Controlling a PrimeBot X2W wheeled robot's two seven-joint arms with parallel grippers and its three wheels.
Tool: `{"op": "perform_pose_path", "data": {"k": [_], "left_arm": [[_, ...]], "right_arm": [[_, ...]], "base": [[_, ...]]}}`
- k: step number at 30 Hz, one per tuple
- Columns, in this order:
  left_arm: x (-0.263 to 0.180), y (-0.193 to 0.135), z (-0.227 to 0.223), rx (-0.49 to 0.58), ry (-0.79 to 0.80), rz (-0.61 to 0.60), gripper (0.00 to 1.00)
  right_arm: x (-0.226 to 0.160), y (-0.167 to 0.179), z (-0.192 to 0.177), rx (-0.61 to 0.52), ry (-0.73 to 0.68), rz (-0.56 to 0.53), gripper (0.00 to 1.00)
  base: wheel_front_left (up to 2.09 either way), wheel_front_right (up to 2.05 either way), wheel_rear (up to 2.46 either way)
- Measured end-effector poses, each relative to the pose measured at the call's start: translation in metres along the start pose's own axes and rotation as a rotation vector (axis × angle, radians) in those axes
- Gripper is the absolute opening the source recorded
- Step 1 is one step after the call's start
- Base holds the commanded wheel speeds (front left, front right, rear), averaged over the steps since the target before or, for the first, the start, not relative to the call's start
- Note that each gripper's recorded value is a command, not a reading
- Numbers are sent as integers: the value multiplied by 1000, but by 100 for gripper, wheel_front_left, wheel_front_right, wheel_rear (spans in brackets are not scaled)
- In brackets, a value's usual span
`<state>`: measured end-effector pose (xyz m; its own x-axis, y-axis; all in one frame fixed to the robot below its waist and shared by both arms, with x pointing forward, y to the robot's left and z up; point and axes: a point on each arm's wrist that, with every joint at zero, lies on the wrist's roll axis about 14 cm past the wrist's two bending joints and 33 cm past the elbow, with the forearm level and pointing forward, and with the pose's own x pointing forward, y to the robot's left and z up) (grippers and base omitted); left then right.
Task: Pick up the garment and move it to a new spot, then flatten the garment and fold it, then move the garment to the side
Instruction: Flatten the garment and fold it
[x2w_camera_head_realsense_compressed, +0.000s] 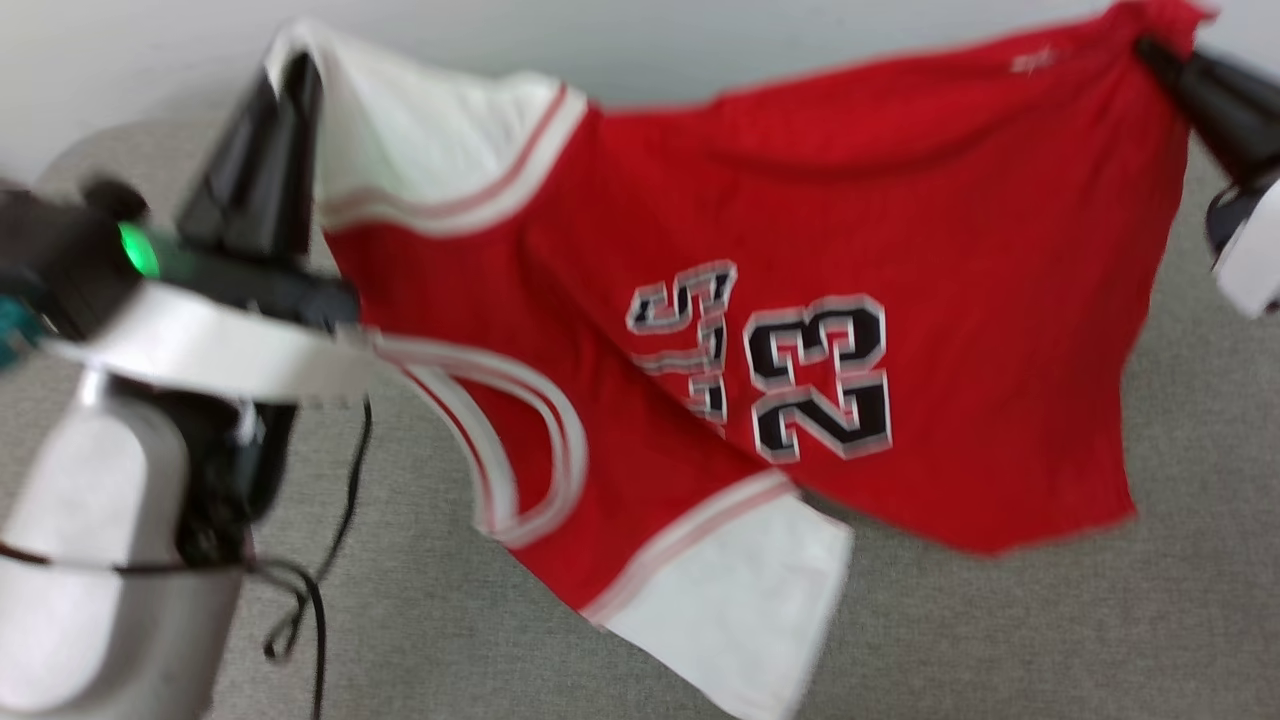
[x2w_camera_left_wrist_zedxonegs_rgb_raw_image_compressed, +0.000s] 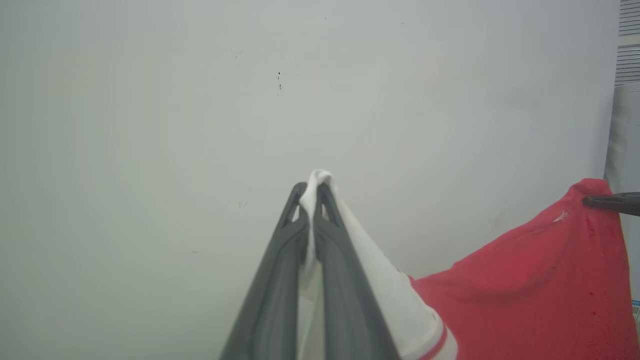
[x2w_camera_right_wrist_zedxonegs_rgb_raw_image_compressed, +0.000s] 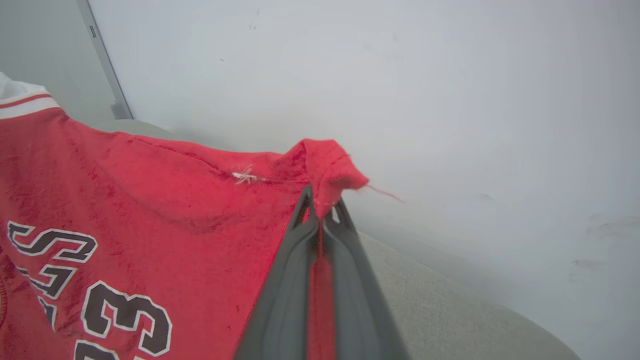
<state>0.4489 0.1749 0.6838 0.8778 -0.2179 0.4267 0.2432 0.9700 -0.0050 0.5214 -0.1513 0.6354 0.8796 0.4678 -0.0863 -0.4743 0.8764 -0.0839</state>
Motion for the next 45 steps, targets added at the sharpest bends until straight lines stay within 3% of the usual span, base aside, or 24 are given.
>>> {"op": "perform_pose_path", "data": {"k": [7,18,29,37,45], "left_arm": [[76,-1,32,71,-119,-89,0],[189,26,29,146,-196,-109,0],[246,48,16,198,-215,-81,0],[245,63,-39,167,-124,-64,0],[189,75,-122,107,57,-55,0]], "right_arm": [[32,-26,43,-41,-126,-67,0],[106,-80,98,-104,-271,-184,0],[161,-103,115,-158,-318,-233,0],[192,-97,67,-129,-250,-187,0],[187,-75,-30,-88,-71,-97,0]], "base": [[0,0,0],[0,0,0],[0,0,0],[0,0,0],[0,0,0]]}}
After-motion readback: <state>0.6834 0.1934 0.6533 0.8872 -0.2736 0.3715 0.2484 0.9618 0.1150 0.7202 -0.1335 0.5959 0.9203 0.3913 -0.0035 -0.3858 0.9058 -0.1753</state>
